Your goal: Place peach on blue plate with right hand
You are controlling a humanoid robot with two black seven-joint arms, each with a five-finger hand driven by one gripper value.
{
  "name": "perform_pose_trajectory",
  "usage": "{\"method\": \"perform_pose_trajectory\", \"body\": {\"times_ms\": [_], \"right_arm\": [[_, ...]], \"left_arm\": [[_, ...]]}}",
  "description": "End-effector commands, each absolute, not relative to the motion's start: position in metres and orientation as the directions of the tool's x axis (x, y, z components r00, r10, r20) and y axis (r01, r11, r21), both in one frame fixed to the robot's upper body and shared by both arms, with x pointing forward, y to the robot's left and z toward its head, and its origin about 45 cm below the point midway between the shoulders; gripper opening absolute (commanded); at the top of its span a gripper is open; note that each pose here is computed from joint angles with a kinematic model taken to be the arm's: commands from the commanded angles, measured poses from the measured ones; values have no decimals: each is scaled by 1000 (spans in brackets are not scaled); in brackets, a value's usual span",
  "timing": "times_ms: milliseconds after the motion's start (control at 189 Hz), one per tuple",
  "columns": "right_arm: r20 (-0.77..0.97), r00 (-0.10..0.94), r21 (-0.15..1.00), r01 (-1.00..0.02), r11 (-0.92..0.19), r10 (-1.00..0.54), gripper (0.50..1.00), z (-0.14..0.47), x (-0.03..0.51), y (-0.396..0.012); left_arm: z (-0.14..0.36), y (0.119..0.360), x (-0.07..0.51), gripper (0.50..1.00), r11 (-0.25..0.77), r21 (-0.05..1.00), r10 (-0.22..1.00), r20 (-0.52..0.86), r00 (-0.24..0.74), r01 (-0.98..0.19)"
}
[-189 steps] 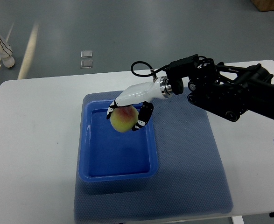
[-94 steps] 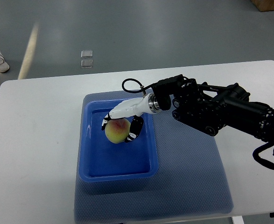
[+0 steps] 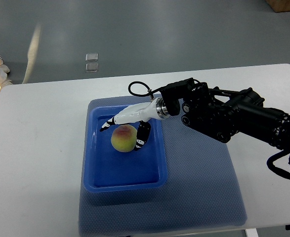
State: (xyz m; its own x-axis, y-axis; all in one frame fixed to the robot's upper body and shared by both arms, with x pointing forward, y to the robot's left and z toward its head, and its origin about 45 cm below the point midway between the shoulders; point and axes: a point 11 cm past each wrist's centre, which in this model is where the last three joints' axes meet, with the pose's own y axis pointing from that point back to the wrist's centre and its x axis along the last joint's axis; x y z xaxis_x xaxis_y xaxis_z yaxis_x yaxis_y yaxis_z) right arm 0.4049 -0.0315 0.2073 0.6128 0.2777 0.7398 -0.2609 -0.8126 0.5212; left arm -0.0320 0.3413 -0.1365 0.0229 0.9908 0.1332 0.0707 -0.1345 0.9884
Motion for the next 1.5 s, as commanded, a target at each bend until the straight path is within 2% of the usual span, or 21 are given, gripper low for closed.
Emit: {"method": "perform_pose_trajectory", "body": {"times_ms": [0,74,79,254,397,529,651,799,1016,1354,1497], "right_arm": [[754,622,467,-281,-838,212,930,224,412,-27],[753,630,456,-288,-842,193,930,226,414,-29],[753,645,422,-321,-848,130,930,235,422,-39],[675,721,274,-441,-854,-156,930,249,444,-75],[474,734,113,-598,-793,-486,930,250,464,-122],[202,649,0,-749,-663,-734,930,233,472,-161],[-19,474,-47,-880,-473,-880,930,216,476,-196],[-152,294,-8,-955,-296,-944,930,190,472,-224],[-416,126,21,-989,-148,-900,930,171,465,-244],[-426,57,55,-995,-88,-903,930,163,464,-244],[-429,60,26,-997,-79,-901,930,166,464,-242]], "left_arm": [[-137,341,-32,1000,-135,988,991,133,23,71],[-137,341,-32,1000,-135,988,991,133,23,71],[-137,341,-32,1000,-135,988,991,133,23,71],[-137,341,-32,1000,-135,988,991,133,25,71],[-137,341,-32,1000,-135,988,991,133,23,71],[-137,341,-32,1000,-135,988,991,133,23,71],[-137,341,-32,1000,-135,988,991,133,23,71],[-137,341,-32,1000,-135,988,991,133,23,71],[-137,341,-32,1000,-135,988,991,133,23,71],[-137,341,-32,1000,-135,988,991,133,23,71],[-137,341,-32,1000,-135,988,991,133,23,71]]}}
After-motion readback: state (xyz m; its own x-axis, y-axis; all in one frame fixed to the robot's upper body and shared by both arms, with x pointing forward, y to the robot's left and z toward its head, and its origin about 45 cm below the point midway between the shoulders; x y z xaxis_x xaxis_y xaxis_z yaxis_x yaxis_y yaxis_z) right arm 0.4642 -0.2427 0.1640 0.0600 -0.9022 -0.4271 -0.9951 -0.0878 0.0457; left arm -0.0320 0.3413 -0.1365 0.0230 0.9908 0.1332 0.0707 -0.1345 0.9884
